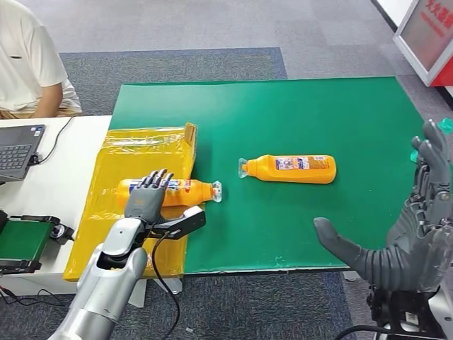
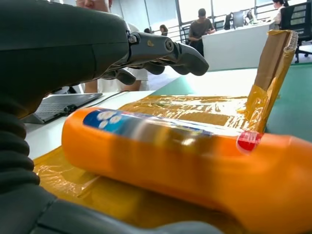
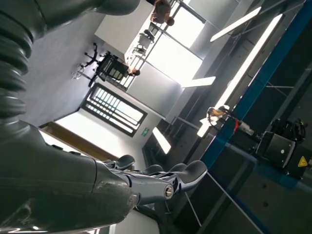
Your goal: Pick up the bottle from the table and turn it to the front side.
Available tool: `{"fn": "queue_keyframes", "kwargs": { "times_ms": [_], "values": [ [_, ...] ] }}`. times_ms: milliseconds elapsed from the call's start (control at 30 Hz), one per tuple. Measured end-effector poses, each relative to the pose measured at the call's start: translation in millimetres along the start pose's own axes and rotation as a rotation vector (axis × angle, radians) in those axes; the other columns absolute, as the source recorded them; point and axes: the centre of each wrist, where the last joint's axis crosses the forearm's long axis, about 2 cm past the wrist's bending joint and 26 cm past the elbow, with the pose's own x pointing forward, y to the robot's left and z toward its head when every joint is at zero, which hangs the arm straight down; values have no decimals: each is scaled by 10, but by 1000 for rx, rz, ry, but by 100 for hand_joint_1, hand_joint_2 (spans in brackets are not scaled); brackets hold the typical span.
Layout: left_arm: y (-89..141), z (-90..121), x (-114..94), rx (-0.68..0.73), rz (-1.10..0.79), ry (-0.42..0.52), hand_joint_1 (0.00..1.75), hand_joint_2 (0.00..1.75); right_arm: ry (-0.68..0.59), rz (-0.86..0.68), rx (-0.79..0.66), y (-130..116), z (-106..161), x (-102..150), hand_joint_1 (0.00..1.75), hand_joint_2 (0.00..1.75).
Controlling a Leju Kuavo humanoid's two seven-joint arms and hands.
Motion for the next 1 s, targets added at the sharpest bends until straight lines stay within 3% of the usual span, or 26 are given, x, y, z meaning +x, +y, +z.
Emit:
{"fn": "queue_keyframes", "kwargs": {
  "times_ms": [267,433,567,667,800,1000],
  "values": [
    [5,20,-83,30,151,-24,0,0,7,15,2,-21,28,14,0,175],
    [125,68,-87,61,423,-75,0,0,28,28,6,-32,57,13,0,175],
    [182,121,-96,9,773,-118,0,0,45,15,8,-52,78,2,0,175],
    [201,174,-125,13,886,-126,0,0,45,11,11,-67,84,-8,0,175],
    [225,212,-169,29,914,-119,0,175,48,15,10,-83,88,-19,0,175],
    [250,346,-223,42,1111,-191,0,175,56,7,25,-89,101,-40,0,175]
  ]
}}
